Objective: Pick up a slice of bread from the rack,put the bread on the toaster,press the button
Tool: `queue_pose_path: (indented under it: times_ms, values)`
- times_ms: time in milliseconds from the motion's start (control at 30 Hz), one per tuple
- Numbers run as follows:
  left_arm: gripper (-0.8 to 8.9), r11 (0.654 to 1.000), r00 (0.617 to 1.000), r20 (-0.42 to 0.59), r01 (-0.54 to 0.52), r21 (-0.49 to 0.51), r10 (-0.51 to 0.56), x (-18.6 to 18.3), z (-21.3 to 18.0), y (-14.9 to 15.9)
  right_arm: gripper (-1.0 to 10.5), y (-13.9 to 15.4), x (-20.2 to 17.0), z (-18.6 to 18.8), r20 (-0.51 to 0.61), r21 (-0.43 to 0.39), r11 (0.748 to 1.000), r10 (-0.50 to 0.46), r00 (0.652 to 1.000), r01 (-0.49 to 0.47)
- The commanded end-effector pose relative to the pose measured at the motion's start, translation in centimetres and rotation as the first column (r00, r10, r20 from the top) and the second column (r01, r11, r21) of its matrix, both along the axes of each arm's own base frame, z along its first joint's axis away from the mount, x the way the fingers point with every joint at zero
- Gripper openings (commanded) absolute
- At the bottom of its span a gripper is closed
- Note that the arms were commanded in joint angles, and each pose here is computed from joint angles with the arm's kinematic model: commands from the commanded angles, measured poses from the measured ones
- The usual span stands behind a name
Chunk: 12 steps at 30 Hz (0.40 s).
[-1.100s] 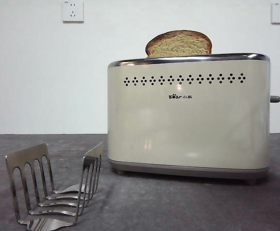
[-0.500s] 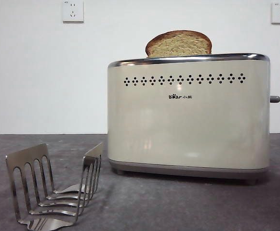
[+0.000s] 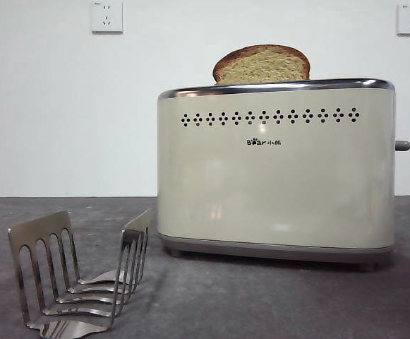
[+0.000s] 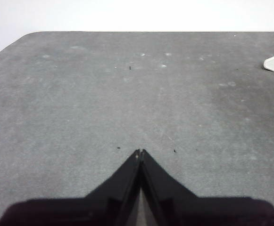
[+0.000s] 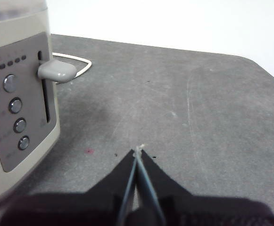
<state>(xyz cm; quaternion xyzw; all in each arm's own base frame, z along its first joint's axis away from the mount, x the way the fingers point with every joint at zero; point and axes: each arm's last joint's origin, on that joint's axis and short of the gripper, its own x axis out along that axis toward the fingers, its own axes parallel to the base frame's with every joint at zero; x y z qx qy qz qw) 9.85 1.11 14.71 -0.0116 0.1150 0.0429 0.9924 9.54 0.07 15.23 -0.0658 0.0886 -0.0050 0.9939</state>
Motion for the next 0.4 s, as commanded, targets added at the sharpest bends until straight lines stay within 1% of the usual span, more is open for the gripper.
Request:
queue_pose_path:
  times_ms: [33,200,400]
  values:
    - [-0.04,1.000,1.000,-0.005,-0.006,-0.001,0.006,0.03,-0.30,0.04,0.0,0.01,0.03,-0.27,-0.006,0.012,1.000,-0.004,1.000,0.004]
    - [-0.04,1.000,1.000,-0.005,-0.006,-0.001,0.006,0.03,-0.30,0.04,0.0,0.05,0.03,-0.28,-0.006,0.030,1.000,0.008,1.000,-0.008]
    - [-0.04,1.000,1.000,-0.005,-0.006,-0.001,0.006,0.03,-0.30,0.04,0.0,0.05,0.03,-0.28,-0.006,0.030,1.000,0.007,1.000,-0.007]
